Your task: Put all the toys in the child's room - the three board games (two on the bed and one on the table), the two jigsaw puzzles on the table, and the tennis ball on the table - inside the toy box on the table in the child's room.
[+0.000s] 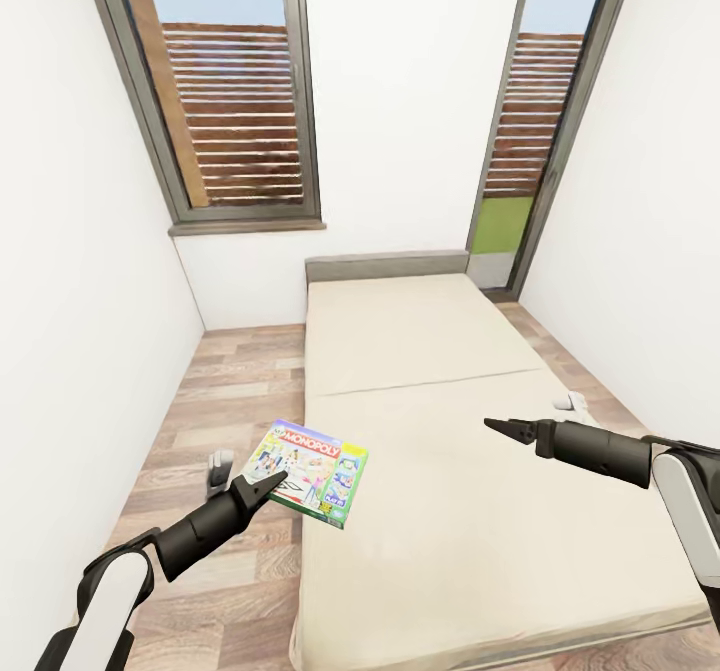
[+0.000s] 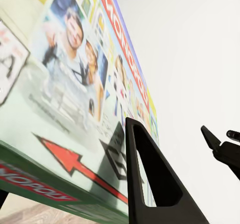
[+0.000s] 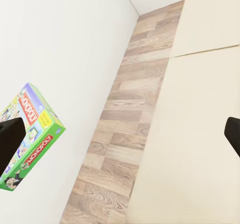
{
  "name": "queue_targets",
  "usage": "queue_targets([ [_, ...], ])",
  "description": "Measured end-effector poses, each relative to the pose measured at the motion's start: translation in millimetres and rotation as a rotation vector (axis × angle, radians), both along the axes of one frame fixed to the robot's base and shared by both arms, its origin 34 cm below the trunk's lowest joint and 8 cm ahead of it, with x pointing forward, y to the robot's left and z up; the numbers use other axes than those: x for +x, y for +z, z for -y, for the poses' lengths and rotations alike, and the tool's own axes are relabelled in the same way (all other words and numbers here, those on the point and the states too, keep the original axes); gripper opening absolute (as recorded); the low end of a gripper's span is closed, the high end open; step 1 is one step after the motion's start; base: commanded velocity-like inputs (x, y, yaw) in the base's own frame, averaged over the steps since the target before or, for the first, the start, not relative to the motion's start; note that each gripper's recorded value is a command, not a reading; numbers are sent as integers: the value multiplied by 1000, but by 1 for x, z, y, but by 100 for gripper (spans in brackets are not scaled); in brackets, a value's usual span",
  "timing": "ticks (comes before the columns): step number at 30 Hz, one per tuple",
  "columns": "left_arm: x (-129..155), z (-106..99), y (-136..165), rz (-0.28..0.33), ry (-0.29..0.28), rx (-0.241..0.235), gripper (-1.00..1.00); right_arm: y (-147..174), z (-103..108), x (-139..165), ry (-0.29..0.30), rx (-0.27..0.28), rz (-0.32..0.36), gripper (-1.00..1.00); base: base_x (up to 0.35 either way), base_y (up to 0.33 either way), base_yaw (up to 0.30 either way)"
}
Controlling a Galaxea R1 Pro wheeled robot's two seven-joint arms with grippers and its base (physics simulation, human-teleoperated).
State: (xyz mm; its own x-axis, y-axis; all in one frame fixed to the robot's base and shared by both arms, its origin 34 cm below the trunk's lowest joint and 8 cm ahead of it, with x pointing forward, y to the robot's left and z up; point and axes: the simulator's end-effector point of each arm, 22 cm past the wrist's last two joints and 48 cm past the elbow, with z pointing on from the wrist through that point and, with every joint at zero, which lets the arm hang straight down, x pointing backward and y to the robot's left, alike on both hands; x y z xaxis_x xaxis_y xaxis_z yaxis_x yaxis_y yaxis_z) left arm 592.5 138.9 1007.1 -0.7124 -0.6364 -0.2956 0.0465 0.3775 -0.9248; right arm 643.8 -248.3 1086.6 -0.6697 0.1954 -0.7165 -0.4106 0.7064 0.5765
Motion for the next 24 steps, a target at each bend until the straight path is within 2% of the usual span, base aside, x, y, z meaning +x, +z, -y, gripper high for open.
queue_targets([
  [24,-1,0,2,2,0,3,-100,1,-3,-2,9,-7,1,100,0,0,0],
])
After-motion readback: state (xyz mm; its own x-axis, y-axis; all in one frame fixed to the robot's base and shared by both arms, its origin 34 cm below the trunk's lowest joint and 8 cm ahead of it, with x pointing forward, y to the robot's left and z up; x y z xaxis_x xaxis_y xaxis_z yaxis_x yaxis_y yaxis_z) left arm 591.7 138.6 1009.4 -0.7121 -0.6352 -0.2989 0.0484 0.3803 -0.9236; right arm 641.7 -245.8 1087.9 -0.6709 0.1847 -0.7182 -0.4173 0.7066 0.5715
